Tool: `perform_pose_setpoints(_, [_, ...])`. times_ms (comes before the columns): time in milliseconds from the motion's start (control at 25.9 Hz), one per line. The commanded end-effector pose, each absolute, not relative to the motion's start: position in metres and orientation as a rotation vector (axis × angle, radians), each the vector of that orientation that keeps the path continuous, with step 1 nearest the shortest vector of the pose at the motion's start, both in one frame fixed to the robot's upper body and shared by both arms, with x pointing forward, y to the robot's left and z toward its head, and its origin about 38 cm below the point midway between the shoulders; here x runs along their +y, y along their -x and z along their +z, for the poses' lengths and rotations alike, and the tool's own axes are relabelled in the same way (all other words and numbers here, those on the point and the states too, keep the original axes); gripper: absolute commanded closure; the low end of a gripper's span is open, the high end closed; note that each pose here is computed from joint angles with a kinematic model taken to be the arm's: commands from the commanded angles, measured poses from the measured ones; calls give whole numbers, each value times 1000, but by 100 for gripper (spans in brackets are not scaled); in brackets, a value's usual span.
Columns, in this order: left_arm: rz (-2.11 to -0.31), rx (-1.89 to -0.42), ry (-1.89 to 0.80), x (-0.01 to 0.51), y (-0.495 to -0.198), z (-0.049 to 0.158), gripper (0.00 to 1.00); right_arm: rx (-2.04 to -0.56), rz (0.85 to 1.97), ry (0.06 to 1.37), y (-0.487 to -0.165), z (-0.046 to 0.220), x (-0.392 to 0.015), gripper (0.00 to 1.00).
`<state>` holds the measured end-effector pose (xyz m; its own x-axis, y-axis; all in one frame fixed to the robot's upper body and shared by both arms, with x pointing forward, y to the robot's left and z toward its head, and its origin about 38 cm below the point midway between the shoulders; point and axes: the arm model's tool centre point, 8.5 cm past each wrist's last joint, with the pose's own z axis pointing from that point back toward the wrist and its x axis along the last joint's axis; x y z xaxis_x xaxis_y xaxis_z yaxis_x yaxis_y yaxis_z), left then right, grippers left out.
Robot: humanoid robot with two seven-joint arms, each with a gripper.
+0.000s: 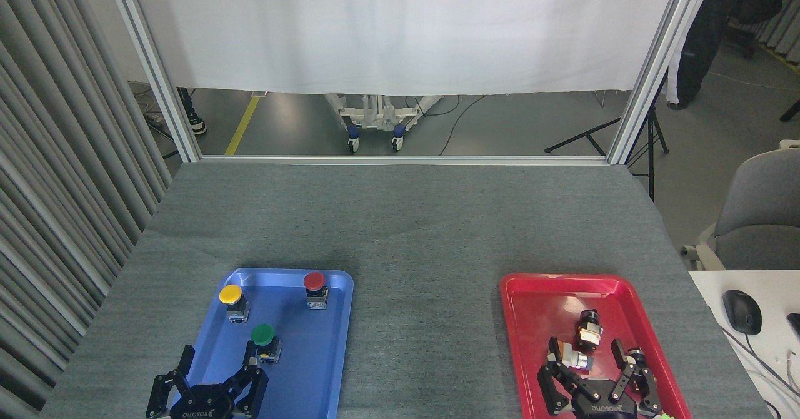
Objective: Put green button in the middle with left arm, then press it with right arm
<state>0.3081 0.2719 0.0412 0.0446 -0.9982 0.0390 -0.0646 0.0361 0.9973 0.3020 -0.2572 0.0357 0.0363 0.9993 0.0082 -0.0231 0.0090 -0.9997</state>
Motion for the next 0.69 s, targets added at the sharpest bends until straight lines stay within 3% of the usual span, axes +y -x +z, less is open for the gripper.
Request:
perform_pose_setpoints(0, [-1113,-1238,-1247,273,-308,41,0,-1170,1190,1205,-302,37,-258,0])
perform_pose_setpoints(656, [-1105,-1223,-1255,274,-308,40,0,-1167,1185,1209,-302,37,-262,0])
